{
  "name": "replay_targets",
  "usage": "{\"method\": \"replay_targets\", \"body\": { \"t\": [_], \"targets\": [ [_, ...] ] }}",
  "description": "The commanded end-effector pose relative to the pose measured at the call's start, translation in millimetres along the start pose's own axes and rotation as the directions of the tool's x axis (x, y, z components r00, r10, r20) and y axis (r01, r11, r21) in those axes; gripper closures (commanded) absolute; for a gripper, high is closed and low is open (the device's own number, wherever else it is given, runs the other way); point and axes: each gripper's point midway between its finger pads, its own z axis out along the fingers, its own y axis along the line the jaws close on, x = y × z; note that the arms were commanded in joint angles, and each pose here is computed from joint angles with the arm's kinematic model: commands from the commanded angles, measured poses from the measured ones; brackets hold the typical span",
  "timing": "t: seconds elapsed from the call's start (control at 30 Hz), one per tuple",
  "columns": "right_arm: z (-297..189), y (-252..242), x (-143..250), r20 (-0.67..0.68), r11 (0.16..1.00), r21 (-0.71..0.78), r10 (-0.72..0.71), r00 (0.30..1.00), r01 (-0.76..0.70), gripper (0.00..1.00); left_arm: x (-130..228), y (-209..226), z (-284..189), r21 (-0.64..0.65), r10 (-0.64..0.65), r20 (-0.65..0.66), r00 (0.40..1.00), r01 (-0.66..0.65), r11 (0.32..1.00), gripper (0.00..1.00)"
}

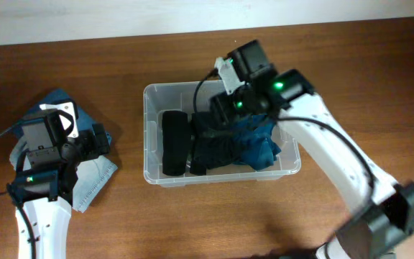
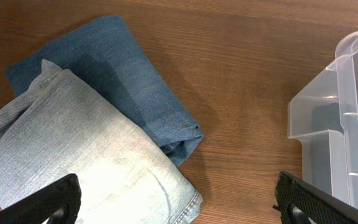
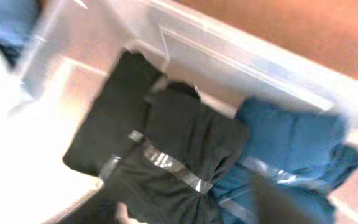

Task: Pack container
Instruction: 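Lower the black garment into the container center and release, then grasp the light blue jeans with the left gripper and lift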

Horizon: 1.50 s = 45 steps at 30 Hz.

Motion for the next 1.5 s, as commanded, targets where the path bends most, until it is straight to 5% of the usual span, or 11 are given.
{"method": "replay_targets", "body": {
  "t": [0.0, 0.3, 0.47, 0.5, 0.57, 0.63, 0.73, 1.0, 1.23, 1.47],
  "targets": [
    [32.2, 2.2, 24.9, -0.106, 0.999, -0.002, -0.046, 0.993, 0.046, 0.95, -4.6, -0.5, -1.8, 0.009, -0.014, 0.01, 1.0, 0.014, 1.0, 0.01],
    [159.7, 17.3, 128.2, -0.481, 0.997, -0.074, -0.059, 0.875, 0.026, 0.96, -4.7, -0.5, -1.8, 0.008, -0.013, 0.011, 1.0, 0.013, 1.0, 0.01],
    [122.0, 6.5, 89.9, -0.417, 0.997, -0.051, -0.068, 0.906, 0.052, 0.95, -4.3, 1.6, -2.9, -0.003, -0.013, 0.01, 1.0, 0.013, 1.0, 0.01],
    [101.2, 2.9, 70.6, -0.376, 0.998, -0.019, -0.069, 0.924, 0.067, 0.85, -3.9, 4.3, -6.1, -0.016, -0.015, 0.012, 1.0, 0.016, 1.0, 0.01],
    [49.6, -5.5, 27.8, -0.261, 0.994, 0.059, -0.075, 0.962, 0.094, 0.01, -0.5, 20.3, -17.1, -0.071, -0.038, 0.009, 0.999, 0.039, 0.997, 0.01],
    [1.8, -9.5, -5.2, -0.137, 0.992, 0.088, -0.072, 0.988, 0.085, 0.01, 10.0, 44.3, -23.2, -0.129, -0.137, -0.016, 0.991, 0.133, 0.983, 0.01],
    [-50.7, -19.0, -25.2, -0.007, 0.995, 0.093, -0.043, 0.999, 0.044, 0.01, 52.7, 101.7, -25.6, -0.251, -0.463, -0.088, 0.882, 0.43, 0.867, 0.01],
    [-41.4, -45.2, 2.0, -0.124, 0.993, 0.116, 0.038, 0.992, -0.023, 0.02, 130.9, 140.1, 8.8, -0.313, -0.742, -0.287, 0.606, 0.673, 0.67, 0.01],
    [-37.1, -46.4, 3.4, -0.135, 0.993, 0.116, 0.04, 0.99, -0.024, 0.02, 141.8, 133.5, 72.3, -0.137, -0.625, -0.426, 0.655, 0.635, 0.76, 0.01],
    [-35.2, -46.7, 3.0, -0.136, 0.993, 0.116, 0.04, 0.99, -0.024, 0.02, 124.1, 102.5, 106.1, 0.163, -0.56, -0.452, 0.694, 0.682, 0.713, 0.08]
  ]
}}
